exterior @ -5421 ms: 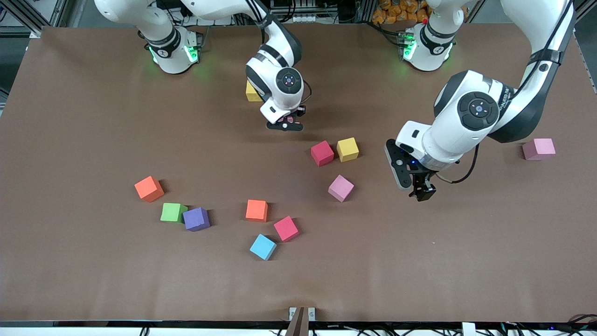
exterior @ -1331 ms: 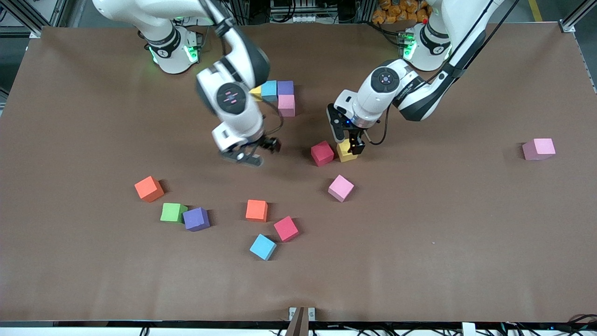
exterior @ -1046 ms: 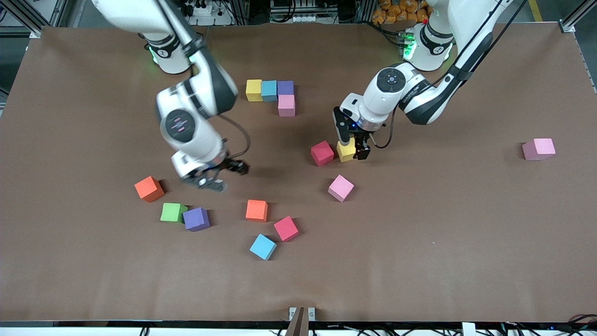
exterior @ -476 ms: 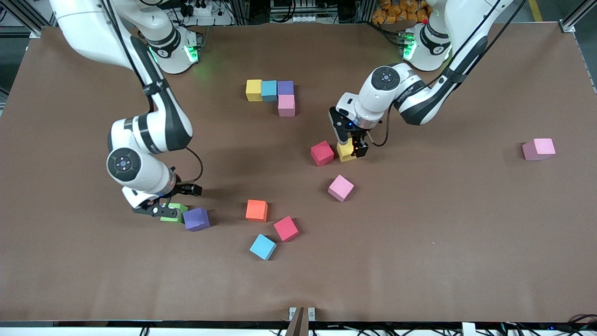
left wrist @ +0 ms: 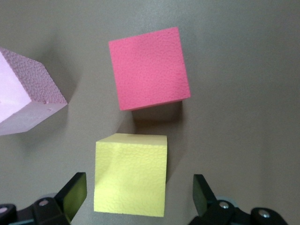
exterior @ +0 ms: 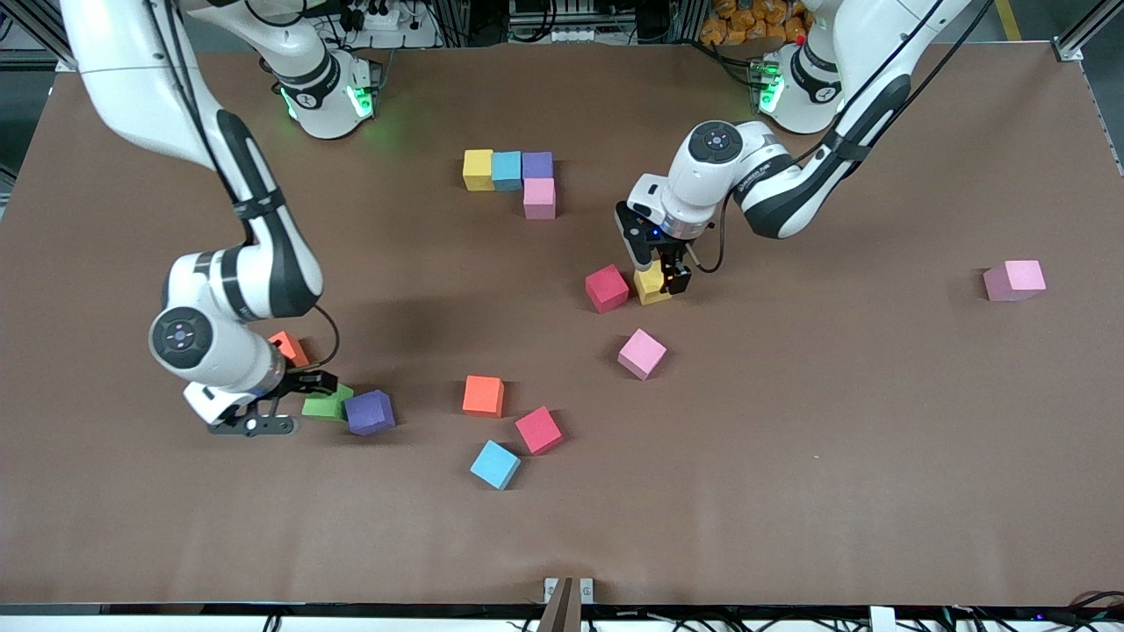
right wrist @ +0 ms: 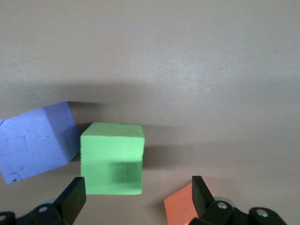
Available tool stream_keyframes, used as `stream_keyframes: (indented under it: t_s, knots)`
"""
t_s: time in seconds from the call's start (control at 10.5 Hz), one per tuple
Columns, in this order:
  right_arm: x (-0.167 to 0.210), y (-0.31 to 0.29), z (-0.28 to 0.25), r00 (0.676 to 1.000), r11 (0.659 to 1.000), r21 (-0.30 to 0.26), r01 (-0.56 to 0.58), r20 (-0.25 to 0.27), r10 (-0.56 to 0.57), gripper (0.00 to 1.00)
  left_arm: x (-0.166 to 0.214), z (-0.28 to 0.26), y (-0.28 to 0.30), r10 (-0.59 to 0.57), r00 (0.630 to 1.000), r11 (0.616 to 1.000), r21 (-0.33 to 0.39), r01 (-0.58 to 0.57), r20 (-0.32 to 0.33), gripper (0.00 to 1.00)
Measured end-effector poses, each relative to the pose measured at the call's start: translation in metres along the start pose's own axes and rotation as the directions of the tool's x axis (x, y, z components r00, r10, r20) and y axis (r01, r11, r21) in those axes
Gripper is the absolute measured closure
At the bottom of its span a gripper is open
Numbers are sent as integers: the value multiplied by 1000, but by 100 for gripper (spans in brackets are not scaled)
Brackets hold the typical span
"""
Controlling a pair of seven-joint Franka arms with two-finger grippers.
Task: Form number 2 with 11 blocks
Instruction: 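Grasp the green cube with the right gripper while the left gripper lowers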
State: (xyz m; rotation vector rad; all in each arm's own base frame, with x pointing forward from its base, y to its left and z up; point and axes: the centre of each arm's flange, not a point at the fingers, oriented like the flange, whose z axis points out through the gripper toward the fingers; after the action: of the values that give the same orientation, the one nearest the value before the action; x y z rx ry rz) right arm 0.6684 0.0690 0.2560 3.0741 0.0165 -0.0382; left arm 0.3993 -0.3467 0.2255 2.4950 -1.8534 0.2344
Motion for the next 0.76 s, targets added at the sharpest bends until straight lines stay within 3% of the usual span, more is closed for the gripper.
stream_keyframes:
  t_s: [0.29, 0.76]
  knots:
    - [4, -8, 8, 1000, 1000, 10, 9, -28, -9, 0, -1, 4, 3, 9, 1000, 1000, 9, -9, 3, 0]
    - [3, -15, 23, 1000, 1000, 11, 18, -13, -18, 0, -2, 9, 2, 9, 1000, 1000, 15, -9, 3, 0]
